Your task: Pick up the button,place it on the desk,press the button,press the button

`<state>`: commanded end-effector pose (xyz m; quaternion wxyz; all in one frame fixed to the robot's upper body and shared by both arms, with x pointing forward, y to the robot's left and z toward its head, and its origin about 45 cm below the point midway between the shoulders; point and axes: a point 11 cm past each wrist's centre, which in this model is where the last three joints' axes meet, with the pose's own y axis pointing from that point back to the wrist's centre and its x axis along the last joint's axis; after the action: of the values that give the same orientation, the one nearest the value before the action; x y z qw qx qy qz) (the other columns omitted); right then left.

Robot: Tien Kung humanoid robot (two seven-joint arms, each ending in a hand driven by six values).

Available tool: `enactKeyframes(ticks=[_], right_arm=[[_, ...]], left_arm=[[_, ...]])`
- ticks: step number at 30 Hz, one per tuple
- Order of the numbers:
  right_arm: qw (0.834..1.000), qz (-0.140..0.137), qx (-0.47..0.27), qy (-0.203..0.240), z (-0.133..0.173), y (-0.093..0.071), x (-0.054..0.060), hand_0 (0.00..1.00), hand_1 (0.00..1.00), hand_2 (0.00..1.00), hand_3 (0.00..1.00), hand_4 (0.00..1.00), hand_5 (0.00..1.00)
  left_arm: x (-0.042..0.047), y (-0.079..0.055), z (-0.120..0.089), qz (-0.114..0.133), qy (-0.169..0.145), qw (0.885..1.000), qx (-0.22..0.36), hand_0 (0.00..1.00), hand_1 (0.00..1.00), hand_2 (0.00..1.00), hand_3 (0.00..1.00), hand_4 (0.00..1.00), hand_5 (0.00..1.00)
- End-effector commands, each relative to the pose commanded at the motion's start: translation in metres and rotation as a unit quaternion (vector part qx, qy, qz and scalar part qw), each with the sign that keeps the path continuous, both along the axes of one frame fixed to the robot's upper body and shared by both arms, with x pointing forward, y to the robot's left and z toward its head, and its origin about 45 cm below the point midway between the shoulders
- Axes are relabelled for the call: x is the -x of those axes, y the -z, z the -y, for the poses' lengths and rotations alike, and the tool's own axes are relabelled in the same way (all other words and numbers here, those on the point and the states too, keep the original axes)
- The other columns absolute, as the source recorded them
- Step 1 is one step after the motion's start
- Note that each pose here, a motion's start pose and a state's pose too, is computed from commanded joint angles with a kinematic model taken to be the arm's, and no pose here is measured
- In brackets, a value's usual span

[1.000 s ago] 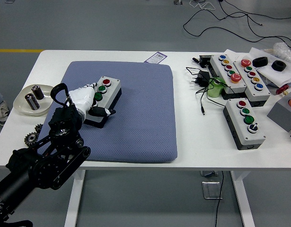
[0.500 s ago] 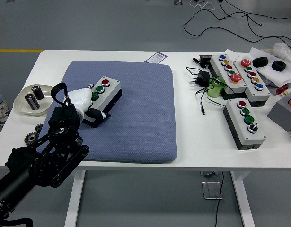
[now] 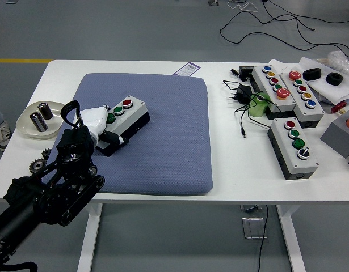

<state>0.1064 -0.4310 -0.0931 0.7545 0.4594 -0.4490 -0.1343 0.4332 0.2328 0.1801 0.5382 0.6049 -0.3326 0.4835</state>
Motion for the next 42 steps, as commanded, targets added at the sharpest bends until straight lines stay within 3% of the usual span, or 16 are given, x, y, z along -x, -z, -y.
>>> enactKeyframes(ticks=[4, 5, 10, 11, 16, 17, 20, 23, 32, 39, 42], right_arm=[[1.0, -0.001, 0.0, 0.0, 0.0, 0.0, 0.001, 0.674, 0.648, 0.694, 0.639, 0.32, 0.189], [1.0, 0.0, 0.0, 0.0, 0.0, 0.0, 0.001, 0.674, 0.648, 0.694, 0.639, 0.32, 0.189], [1.0, 0.001, -0.001, 0.001, -0.001, 0.0, 0.0, 0.674, 0.648, 0.694, 0.639, 0.32, 0.189], [1.0, 0.001, -0.002, 0.001, -0.001, 0.0, 0.0, 0.674, 0.648, 0.694, 0.64, 0.32, 0.19], [1.0, 0.003, -0.002, 0.001, -0.001, 0.0, -0.001, 0.674, 0.648, 0.694, 0.64, 0.32, 0.19], [1.0, 0.003, -0.002, 0.002, -0.001, 0.0, -0.001, 0.674, 0.646, 0.694, 0.639, 0.32, 0.189], [1.0, 0.003, -0.003, 0.002, -0.001, 0.0, -0.002, 0.674, 0.646, 0.694, 0.639, 0.32, 0.189], [1.0, 0.003, -0.003, 0.002, -0.002, 0.0, -0.002, 0.674, 0.646, 0.694, 0.639, 0.32, 0.189], [1.0, 0.004, -0.003, 0.002, -0.002, 0.0, -0.003, 0.673, 0.648, 0.693, 0.639, 0.32, 0.189], [1.0, 0.005, -0.003, 0.003, -0.002, 0.0, -0.004, 0.673, 0.648, 0.693, 0.639, 0.32, 0.189], [1.0, 0.005, -0.002, 0.003, -0.002, 0.0, -0.005, 0.673, 0.648, 0.693, 0.639, 0.32, 0.189]], left_arm=[[0.0011, 0.003, -0.002, -0.005, 0.002, 1.0, -0.012, 0.043, 0.182, 0.223, 0.678, 0.912, 0.249], [0.0013, 0.003, -0.002, -0.004, 0.002, 1.0, -0.012, 0.034, 0.175, 0.18, 0.456, 0.887, 0.188], [0.0004, -0.002, -0.002, 0.016, 0.0, 1.0, -0.005, 0.034, 0.175, 0.18, 0.456, 0.887, 0.188], [-0.0001, -0.004, -0.002, 0.022, -0.001, 1.0, -0.004, 0.026, 0.176, 0.151, 0.354, 0.859, 0.165], [-0.0012, -0.012, -0.005, 0.037, 0.0, 0.999, -0.003, 0.026, 0.176, 0.151, 0.354, 0.859, 0.165], [-0.0014, -0.013, -0.006, 0.04, 0.0, 0.999, -0.003, 0.021, 0.185, 0.145, 0.332, 0.716, 0.166], [-0.0023, -0.019, -0.011, 0.056, -0.002, 0.998, -0.003, 0.021, 0.185, 0.145, 0.332, 0.716, 0.166], [-0.0055, -0.025, -0.012, 0.077, 0.032, 0.996, -0.002, 0.015, 0.171, 0.134, 0.314, 0.674, 0.127], [-0.0116, -0.037, -0.016, 0.119, 0.15, 0.981, -0.005, 0.011, 0.163, 0.127, 0.304, 0.674, 0.105], [-0.0114, -0.049, -0.019, 0.146, 0.253, 0.956, -0.002, 0.009, 0.157, 0.125, 0.306, 0.688, 0.102], [-0.0058, -0.052, -0.012, 0.151, 0.317, 0.936, -0.008, 0.008, 0.154, 0.125, 0.307, 0.711, 0.105]])
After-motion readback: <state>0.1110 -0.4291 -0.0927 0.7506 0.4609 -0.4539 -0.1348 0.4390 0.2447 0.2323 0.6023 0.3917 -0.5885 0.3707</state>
